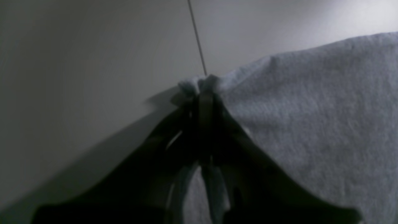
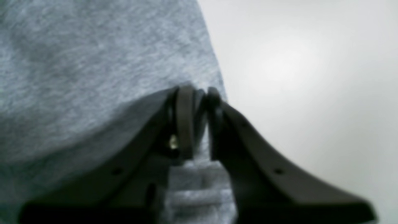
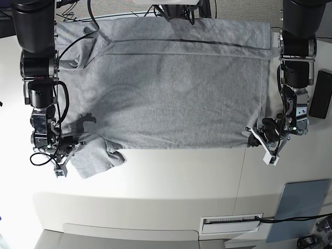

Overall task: Fold the T-shirt properly
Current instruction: 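Grasp the hem corners and fold the hem up over the collar fold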

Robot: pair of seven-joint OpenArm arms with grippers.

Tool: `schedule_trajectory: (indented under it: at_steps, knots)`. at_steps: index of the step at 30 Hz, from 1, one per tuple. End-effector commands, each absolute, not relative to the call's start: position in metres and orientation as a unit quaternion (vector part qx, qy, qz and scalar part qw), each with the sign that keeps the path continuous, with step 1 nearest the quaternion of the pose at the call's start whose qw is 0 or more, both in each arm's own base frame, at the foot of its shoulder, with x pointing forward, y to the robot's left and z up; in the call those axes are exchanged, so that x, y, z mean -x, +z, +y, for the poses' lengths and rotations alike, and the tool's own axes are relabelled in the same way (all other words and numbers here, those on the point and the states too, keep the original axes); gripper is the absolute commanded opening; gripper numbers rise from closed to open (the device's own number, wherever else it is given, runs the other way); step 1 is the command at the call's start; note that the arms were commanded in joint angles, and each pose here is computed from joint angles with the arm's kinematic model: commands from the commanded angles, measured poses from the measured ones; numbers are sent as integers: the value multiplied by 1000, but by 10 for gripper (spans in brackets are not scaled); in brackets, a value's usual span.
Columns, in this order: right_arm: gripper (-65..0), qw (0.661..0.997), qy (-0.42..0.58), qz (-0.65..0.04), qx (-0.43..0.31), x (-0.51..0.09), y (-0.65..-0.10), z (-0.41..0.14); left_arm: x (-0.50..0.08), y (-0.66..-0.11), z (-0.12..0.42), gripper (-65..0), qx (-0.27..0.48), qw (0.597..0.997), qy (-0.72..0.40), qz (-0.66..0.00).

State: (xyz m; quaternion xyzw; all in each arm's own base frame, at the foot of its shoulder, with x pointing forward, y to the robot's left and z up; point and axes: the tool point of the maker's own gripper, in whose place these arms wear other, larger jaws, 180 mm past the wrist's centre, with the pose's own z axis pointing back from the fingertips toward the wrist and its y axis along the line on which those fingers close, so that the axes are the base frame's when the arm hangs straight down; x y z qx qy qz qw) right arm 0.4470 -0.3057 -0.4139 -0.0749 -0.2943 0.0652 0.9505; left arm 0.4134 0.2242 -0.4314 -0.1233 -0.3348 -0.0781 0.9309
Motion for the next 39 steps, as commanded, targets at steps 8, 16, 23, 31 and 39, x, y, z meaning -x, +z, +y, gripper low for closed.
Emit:
schedule_trajectory:
  at_steps: [8, 16, 23, 31, 39]
  knots:
    - [-650, 941, 68, -317, 97, -454, -404, -318, -404, -439, 237, -650, 97, 944, -89, -303]
    - [-650, 915, 89, -366, 143, -480, -360, -319, -411, -433, 236, -650, 100, 936, -86, -327]
    - [-650, 892, 99, -409, 167, -489, -315, -306, -422, -415, 226, -650, 112, 919, -91, -366]
    - [-650, 870, 126, -432, 204, -461, -295, -299, -408, -401, 222, -650, 107, 906, -86, -401]
    - [-650, 853, 136, -444, 240, -419, -290, -301, -382, -377, 226, -650, 133, 887, -73, -435]
